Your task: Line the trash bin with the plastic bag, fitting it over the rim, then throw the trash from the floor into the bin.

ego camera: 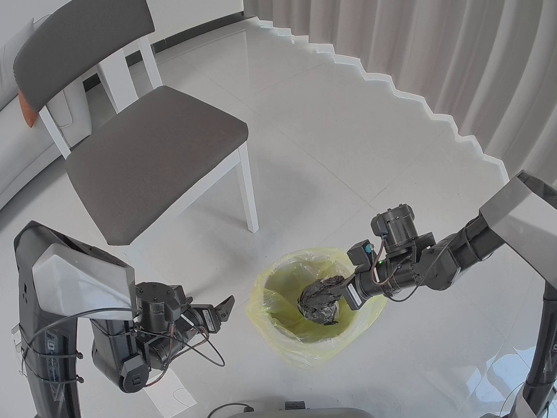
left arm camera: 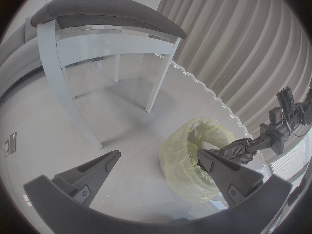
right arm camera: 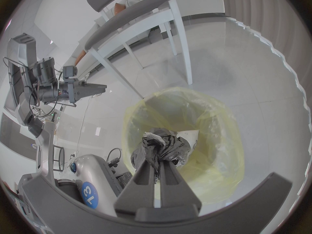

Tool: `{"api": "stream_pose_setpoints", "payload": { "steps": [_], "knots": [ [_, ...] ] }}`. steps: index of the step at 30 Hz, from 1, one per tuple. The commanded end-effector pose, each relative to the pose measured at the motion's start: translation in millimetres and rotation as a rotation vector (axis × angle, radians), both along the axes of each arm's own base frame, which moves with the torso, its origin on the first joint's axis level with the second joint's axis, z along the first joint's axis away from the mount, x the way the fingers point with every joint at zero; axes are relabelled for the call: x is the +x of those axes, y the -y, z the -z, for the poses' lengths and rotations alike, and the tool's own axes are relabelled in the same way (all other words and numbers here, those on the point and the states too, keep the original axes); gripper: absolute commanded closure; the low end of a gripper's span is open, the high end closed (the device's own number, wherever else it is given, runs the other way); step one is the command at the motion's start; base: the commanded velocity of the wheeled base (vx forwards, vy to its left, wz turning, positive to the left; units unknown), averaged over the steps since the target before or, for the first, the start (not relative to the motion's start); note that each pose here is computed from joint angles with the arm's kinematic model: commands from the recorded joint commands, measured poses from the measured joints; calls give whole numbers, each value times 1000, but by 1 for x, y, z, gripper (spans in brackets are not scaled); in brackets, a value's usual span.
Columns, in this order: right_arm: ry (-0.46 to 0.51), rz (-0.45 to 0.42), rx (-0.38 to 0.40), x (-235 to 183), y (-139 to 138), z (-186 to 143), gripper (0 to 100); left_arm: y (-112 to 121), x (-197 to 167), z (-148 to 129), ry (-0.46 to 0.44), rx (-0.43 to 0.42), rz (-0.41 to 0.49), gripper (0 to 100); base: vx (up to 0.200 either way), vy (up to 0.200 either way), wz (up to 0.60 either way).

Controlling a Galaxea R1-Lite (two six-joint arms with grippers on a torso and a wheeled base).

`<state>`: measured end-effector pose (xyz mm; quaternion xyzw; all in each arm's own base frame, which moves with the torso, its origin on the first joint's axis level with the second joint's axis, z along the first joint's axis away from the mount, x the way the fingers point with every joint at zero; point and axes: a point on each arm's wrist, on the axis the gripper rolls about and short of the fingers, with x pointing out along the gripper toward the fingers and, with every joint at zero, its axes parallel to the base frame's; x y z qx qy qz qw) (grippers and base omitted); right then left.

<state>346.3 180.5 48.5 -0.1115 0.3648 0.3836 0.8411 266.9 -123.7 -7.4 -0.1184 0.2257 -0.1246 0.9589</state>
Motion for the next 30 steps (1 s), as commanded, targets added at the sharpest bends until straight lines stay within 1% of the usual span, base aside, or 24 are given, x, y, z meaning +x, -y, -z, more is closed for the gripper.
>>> {"api": "stream_pose_setpoints", "payload": {
  "steps": [1, 4, 10, 13, 19, 26, 27, 30],
  "knots": [
    [-17, 17, -3, 26, -7, 25, 100, 1, -1, 1, 6, -3, 2, 0, 0, 0, 0],
    [-51, 9, -20, 26, -8, 42, 100, 1, -2, 0, 6, -3, 3, 0, 0, 0, 0],
    [-116, -12, -65, 9, -3, 62, 100, 2, -1, 0, 2, -18, 0, 0, 0, 0, 0],
    [-105, -13, -66, 13, -3, 63, 100, 2, -1, 2, -2, -16, 0, 0, 0, 0, 0],
    [-57, 5, -37, 37, -8, 61, 100, 1, -2, 4, -11, -11, -3, 0, 0, 0, 0],
    [-76, 0, -53, 37, -7, 73, 100, 1, -1, 4, -10, -11, -3, 0, 0, 0, 0],
    [-80, 1, -57, 37, -6, 76, 0, 1, -1, 5, -11, -11, -3, 0, 0, 0, 0],
    [-73, 7, -52, 39, -6, 75, 0, 2, -2, 5, -11, -11, -1, 0, 0, 0, 0]
  ]
}}
